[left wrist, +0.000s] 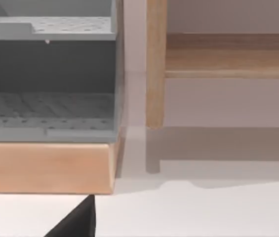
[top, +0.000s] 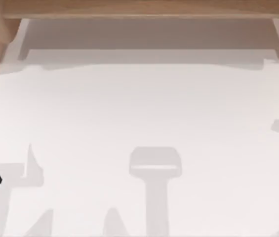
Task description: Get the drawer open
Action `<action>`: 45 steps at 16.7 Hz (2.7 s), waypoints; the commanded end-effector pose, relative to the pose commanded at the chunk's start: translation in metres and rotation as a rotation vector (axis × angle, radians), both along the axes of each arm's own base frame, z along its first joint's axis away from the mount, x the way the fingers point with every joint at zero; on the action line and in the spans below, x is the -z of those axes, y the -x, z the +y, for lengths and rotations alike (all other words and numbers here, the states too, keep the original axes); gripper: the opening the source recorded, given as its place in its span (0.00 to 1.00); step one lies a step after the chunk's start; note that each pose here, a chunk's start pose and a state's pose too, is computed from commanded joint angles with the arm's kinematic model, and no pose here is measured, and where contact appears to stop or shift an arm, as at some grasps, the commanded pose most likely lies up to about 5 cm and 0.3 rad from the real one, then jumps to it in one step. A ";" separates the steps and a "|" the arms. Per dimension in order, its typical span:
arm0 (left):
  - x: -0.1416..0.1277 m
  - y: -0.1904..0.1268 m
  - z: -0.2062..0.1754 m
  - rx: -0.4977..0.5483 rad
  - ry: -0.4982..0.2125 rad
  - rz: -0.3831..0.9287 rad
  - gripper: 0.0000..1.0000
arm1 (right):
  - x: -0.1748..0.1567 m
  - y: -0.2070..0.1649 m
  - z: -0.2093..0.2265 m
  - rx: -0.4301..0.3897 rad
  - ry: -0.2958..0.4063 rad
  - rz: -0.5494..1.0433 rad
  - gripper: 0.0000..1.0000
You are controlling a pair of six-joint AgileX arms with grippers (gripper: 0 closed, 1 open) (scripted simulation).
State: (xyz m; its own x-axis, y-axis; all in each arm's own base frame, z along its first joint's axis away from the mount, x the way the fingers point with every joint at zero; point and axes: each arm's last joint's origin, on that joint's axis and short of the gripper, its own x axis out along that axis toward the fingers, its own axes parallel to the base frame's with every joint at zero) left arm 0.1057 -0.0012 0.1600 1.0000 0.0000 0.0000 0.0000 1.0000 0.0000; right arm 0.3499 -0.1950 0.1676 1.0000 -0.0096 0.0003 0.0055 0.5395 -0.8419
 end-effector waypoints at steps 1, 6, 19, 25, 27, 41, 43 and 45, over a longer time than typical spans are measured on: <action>0.000 0.000 0.000 0.000 0.000 0.000 1.00 | 0.012 -0.009 0.000 0.001 0.098 0.002 1.00; 0.000 0.000 0.000 0.000 0.000 0.000 1.00 | 0.061 -0.043 0.009 0.001 0.464 0.007 1.00; 0.000 0.000 0.000 0.000 0.000 0.000 1.00 | 0.078 -0.069 0.014 0.000 0.570 0.006 1.00; 0.000 0.000 0.000 0.000 0.000 0.000 1.00 | 0.078 -0.078 0.014 0.000 0.570 0.006 1.00; 0.000 0.000 0.000 0.000 0.000 0.000 1.00 | 0.078 -0.078 0.014 0.000 0.570 0.006 0.85; 0.000 0.000 0.000 0.000 0.000 0.000 1.00 | 0.078 -0.078 0.014 0.000 0.570 0.006 0.00; 0.000 0.000 0.000 0.000 0.000 0.000 1.00 | 0.078 -0.078 0.014 0.000 0.570 0.006 0.00; 0.000 0.000 0.000 0.000 0.000 0.000 1.00 | 0.078 -0.078 0.014 0.000 0.570 0.006 0.00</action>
